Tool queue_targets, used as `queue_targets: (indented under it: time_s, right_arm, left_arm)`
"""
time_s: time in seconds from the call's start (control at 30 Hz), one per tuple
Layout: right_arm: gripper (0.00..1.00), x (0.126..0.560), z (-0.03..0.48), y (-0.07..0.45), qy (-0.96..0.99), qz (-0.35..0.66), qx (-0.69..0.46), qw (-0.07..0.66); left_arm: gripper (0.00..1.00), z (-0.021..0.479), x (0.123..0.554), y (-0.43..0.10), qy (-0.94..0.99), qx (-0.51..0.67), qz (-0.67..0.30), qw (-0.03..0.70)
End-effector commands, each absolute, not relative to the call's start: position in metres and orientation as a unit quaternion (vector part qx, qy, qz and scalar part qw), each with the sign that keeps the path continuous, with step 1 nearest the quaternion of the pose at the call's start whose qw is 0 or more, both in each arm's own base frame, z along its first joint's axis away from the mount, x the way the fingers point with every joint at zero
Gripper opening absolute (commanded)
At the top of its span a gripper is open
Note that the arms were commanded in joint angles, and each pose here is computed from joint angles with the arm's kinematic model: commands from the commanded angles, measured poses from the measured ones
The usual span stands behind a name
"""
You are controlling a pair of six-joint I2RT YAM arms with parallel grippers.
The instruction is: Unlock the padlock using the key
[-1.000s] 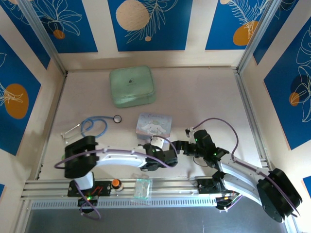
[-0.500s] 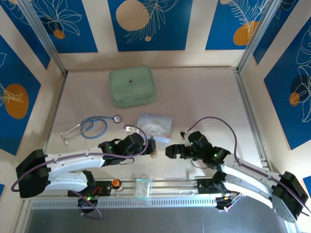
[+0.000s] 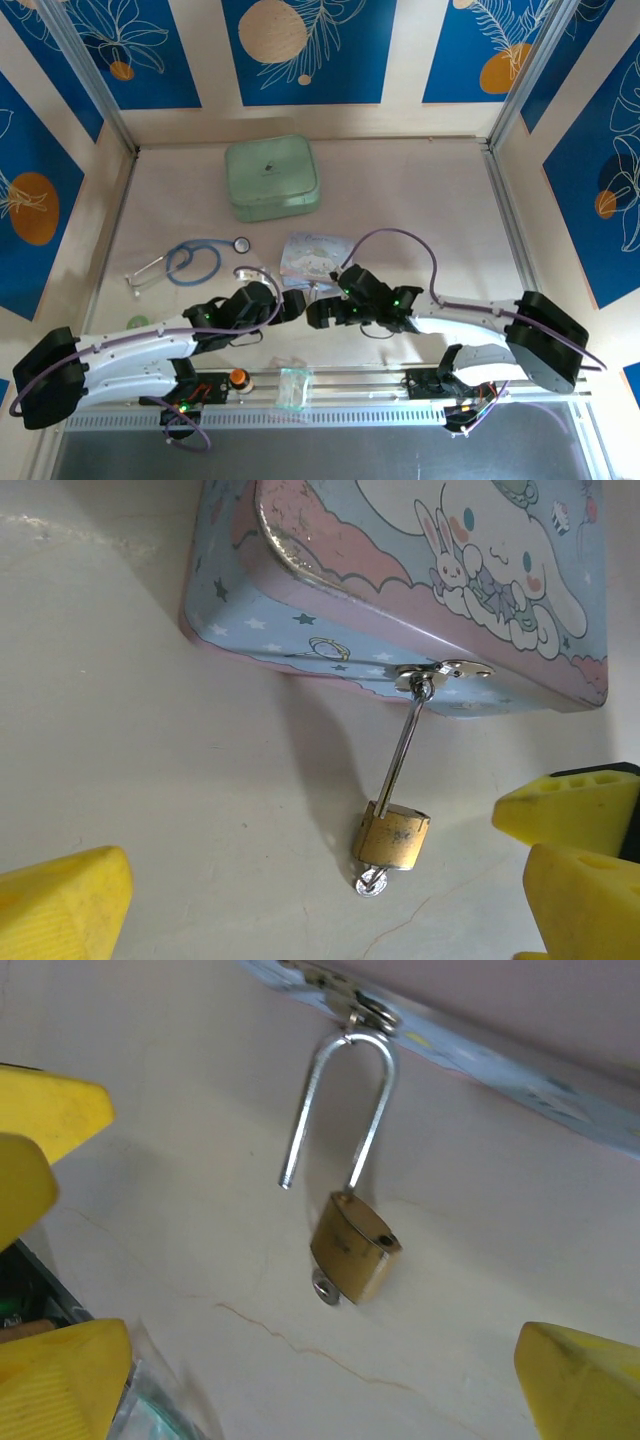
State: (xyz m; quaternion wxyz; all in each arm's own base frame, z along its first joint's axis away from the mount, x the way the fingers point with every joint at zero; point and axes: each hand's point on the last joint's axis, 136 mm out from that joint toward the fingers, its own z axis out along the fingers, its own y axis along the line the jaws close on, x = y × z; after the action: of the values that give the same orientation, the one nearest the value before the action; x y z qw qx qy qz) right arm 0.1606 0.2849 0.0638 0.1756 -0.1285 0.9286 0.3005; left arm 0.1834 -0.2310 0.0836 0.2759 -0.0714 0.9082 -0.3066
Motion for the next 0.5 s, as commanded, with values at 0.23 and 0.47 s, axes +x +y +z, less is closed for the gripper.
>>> queue_targets:
  time_s: [0.23, 0.47]
  right_arm:
    - [0.90, 0.173, 0.045, 0.296, 0.945, 0.257, -0.121, 0.163]
    - [0.68, 0.175, 0.030, 0.297, 0.956, 0.224, -0.119, 0.150]
  left_arm:
    - [1.00, 0.086, 0.187, -0.217, 0.900, -0.110, -0.311, 0.287]
    - [0.99, 0.082, 0.188, -0.216, 0.901, -0.112, -0.309, 0.285]
